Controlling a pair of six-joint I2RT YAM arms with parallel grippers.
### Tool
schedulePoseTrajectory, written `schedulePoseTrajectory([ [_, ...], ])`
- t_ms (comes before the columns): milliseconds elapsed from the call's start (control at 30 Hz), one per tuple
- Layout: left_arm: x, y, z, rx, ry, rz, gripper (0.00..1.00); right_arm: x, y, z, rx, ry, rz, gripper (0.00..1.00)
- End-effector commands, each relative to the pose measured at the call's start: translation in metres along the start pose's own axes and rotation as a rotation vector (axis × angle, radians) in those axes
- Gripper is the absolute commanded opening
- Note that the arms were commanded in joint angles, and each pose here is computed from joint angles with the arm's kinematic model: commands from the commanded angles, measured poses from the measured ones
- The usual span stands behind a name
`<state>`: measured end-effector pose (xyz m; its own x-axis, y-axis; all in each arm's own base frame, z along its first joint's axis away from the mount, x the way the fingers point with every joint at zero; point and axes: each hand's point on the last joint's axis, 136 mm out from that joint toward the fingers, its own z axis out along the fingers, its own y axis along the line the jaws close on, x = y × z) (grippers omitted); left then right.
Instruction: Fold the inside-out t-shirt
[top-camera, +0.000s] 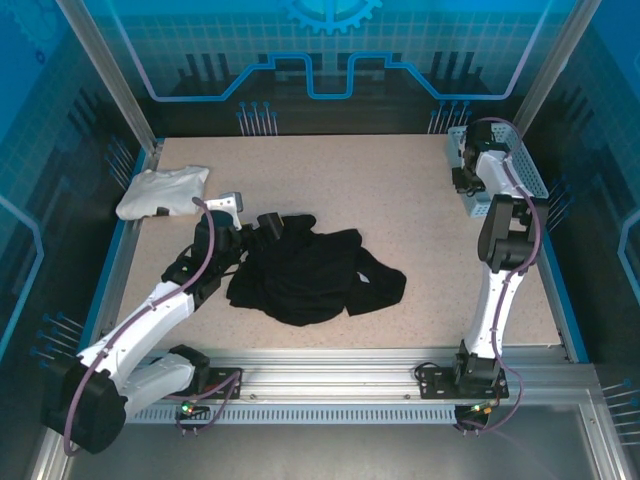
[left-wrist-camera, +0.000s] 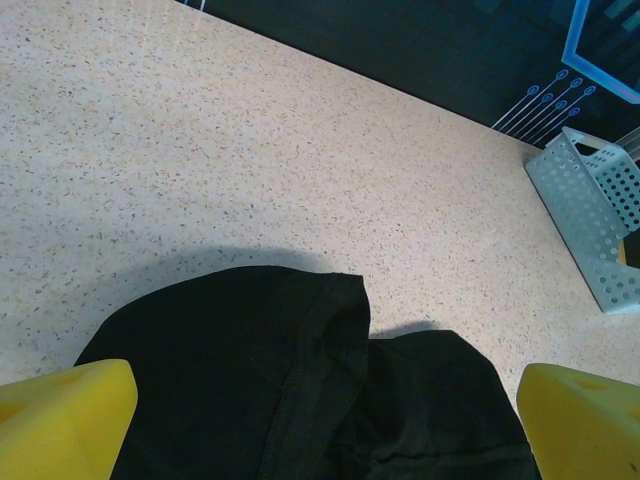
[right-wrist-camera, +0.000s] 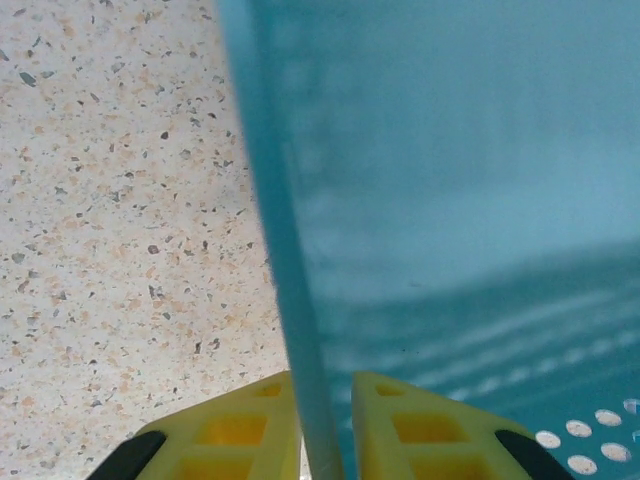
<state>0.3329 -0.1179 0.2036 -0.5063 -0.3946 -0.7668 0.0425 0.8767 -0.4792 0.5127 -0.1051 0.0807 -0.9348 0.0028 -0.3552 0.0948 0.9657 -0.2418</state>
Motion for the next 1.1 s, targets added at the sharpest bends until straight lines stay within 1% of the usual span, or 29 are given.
schedulePoseTrajectory([
  [0,-0.004,-0.007,0.0,0.027,-0.017,0.001,0.99,0.004,-0.004,0.001,0.008,0.031,0.028,0.2],
  [100,-0.003,-0.007,0.002,0.027,-0.012,0.003,0.99,0.008,-0.017,0.007,0.027,0.067,0.074,0.19],
  [233,0.0,-0.004,0.003,0.018,-0.004,0.011,0.99,0.01,-0.031,0.006,0.052,0.075,0.113,0.19],
  [333,0.002,-0.002,0.006,0.009,0.002,0.017,0.99,0.004,-0.038,-0.001,0.061,0.051,0.124,0.23],
  [367,0.004,-0.001,0.007,0.003,0.007,0.02,0.99,0.001,-0.04,-0.006,0.063,0.039,0.125,0.27],
  [433,0.007,0.003,0.011,-0.018,0.021,0.028,0.99,-0.006,-0.04,-0.018,0.054,0.009,0.124,0.4],
  [500,0.011,0.011,0.014,-0.054,0.042,0.031,0.99,-0.014,-0.032,-0.039,0.033,-0.045,0.109,0.57],
  [533,0.015,0.016,0.016,-0.069,0.059,0.027,0.99,-0.018,-0.025,-0.049,0.02,-0.075,0.092,0.62],
  [600,0.024,0.03,0.018,-0.104,0.1,-0.008,0.99,-0.025,-0.006,-0.079,-0.006,-0.155,0.057,0.71],
  [700,0.043,0.051,0.017,-0.138,0.171,-0.066,0.99,-0.019,0.039,-0.122,-0.059,-0.238,-0.01,0.74],
  [767,0.059,0.067,0.014,-0.173,0.214,-0.105,0.99,-0.002,0.079,-0.146,-0.11,-0.276,-0.061,0.75],
  [867,0.078,0.082,0.011,-0.188,0.261,-0.163,0.99,0.042,0.15,-0.17,-0.262,-0.277,-0.139,0.76],
  [967,0.083,0.082,0.014,-0.168,0.285,-0.17,0.97,0.101,0.22,-0.184,-0.477,-0.208,-0.214,0.76],
  [1000,0.082,0.079,0.017,-0.158,0.289,-0.163,0.96,0.12,0.237,-0.186,-0.535,-0.179,-0.225,0.75],
  [1067,0.079,0.076,0.025,-0.139,0.288,-0.155,0.94,0.143,0.262,-0.188,-0.65,-0.137,-0.207,0.74],
])
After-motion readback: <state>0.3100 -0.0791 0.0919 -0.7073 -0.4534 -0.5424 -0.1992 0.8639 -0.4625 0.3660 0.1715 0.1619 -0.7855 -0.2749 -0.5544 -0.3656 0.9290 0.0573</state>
